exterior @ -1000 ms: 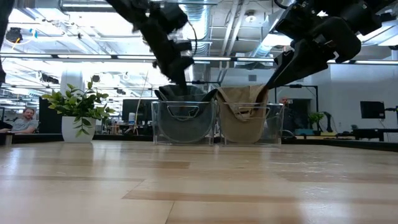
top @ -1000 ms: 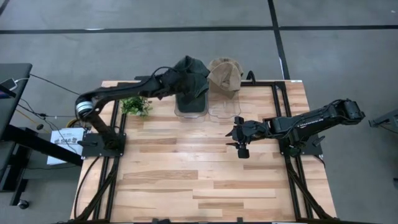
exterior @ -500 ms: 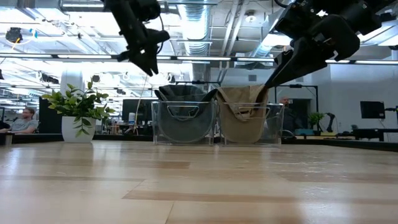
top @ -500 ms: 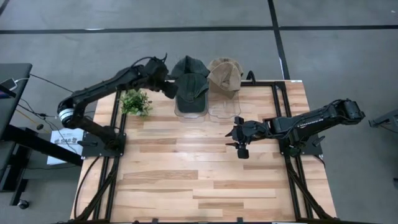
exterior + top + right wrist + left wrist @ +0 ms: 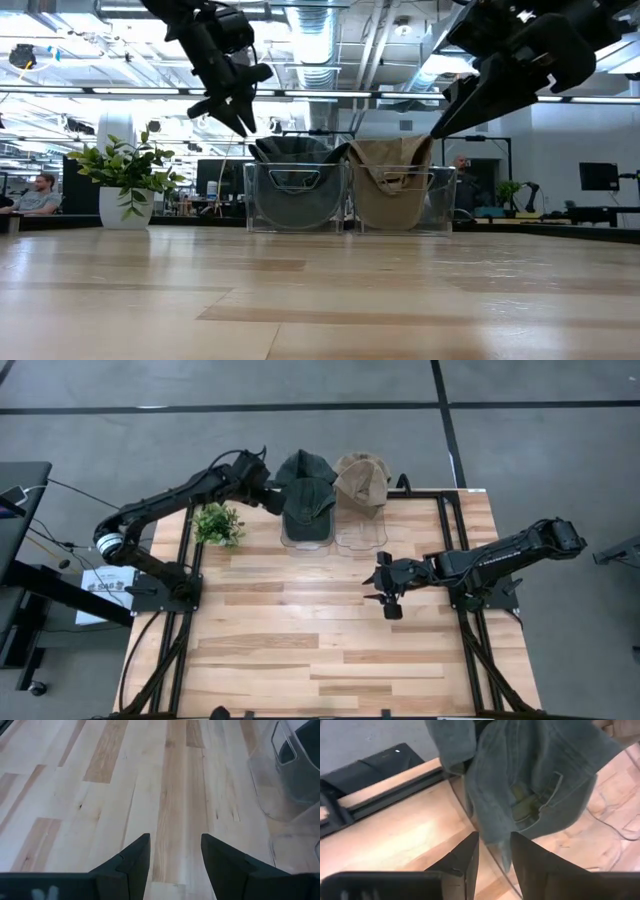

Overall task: Pick & Place hat
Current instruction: Put the black cap into the left transparent bin

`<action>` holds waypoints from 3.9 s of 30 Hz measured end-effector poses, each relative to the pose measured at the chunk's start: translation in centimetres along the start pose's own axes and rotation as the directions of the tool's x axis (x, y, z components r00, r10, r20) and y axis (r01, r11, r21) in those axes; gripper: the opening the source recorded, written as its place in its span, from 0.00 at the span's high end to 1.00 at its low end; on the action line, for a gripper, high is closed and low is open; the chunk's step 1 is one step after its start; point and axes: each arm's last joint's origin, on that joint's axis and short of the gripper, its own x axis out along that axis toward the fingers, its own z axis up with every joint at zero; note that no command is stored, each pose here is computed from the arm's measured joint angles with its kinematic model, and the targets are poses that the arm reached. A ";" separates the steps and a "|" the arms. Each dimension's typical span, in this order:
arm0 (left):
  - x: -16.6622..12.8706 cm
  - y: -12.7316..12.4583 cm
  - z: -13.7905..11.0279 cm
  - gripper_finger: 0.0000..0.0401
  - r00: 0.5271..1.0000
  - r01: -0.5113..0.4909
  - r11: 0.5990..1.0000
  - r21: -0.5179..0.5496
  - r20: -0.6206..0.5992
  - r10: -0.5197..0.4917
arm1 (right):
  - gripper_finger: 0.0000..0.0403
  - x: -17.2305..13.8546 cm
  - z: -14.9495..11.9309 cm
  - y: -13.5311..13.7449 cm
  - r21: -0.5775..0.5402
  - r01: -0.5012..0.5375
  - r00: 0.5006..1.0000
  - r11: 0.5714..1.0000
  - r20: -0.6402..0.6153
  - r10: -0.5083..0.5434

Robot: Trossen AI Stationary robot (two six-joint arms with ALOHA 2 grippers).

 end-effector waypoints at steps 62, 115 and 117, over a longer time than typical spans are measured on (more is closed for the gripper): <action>3.8 -2.6 -1.7 0.97 0.980 -0.121 0.989 0.087 0.168 0.105 | 0.58 0.0 0.1 0.0 0.012 0.002 1.000 1.000 0.005 -0.002; 2.9 -3.6 -0.5 0.93 0.823 -0.331 0.928 -0.173 0.428 0.373 | 0.58 0.0 0.0 0.0 0.019 0.002 1.000 1.000 0.002 -0.002; 2.9 -3.6 -0.5 0.91 0.824 -0.330 0.928 -0.171 0.428 0.371 | 0.58 0.0 0.0 0.0 0.019 0.002 1.000 1.000 0.002 -0.002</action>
